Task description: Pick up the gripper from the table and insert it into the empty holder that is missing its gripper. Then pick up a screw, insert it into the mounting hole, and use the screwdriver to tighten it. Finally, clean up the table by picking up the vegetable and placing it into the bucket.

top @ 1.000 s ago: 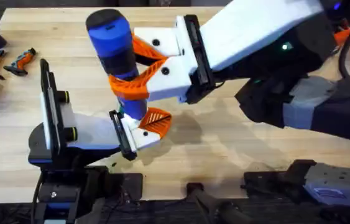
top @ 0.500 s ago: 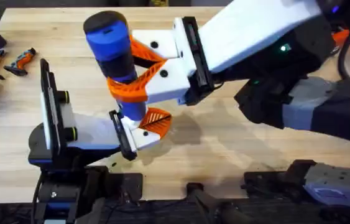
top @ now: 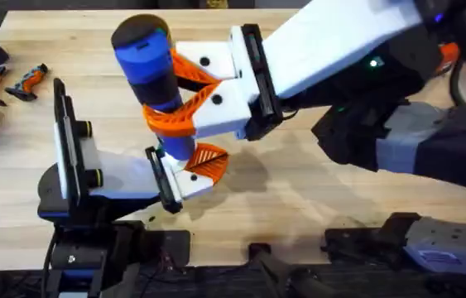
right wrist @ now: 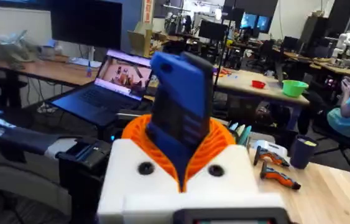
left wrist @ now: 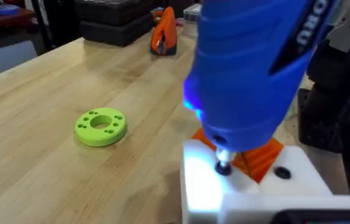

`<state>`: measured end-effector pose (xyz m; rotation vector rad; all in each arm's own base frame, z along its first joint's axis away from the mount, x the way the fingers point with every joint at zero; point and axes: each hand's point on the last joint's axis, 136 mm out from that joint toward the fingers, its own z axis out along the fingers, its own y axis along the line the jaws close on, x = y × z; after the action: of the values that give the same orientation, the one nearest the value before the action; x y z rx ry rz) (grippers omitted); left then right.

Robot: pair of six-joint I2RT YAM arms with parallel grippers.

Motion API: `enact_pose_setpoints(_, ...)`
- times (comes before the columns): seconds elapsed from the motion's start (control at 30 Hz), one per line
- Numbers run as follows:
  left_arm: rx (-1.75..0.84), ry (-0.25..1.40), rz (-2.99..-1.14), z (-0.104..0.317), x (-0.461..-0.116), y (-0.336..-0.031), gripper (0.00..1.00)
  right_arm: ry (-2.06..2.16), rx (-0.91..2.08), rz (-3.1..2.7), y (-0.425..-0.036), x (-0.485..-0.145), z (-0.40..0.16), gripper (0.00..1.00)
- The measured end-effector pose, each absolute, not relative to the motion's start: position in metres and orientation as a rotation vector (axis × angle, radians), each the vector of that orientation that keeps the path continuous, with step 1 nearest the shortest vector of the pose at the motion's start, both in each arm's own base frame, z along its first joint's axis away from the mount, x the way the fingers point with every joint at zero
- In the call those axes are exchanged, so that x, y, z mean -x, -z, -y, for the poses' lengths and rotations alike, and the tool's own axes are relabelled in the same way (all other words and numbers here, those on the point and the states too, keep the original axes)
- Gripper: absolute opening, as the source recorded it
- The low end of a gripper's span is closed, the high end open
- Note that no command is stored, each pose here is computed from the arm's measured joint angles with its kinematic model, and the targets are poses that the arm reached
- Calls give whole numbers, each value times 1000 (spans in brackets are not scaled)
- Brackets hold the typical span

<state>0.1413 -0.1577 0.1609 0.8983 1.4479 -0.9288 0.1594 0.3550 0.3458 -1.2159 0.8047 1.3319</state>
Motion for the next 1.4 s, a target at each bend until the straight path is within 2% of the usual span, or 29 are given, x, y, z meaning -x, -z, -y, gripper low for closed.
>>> enact_pose_setpoints(0.7, -898, 929, -1448, 158, -141, -161, 4, -1329, 1214, -794, -348, -159, -354, 26)
enact_pose_setpoints(0.97, -898, 929, -1448, 158, -141, -161, 4, -1327, 1192, -722, -367, -156, -349, 26)
enact_pose_setpoints(1.13, -898, 929, -1448, 158, -141, -161, 4, -1339, 1179, -838, -369, -178, -351, 26)
enact_pose_setpoints(1.4, -898, 929, -1448, 158, -141, -161, 4, -1291, 1133, -1406, -330, -250, -340, 26)
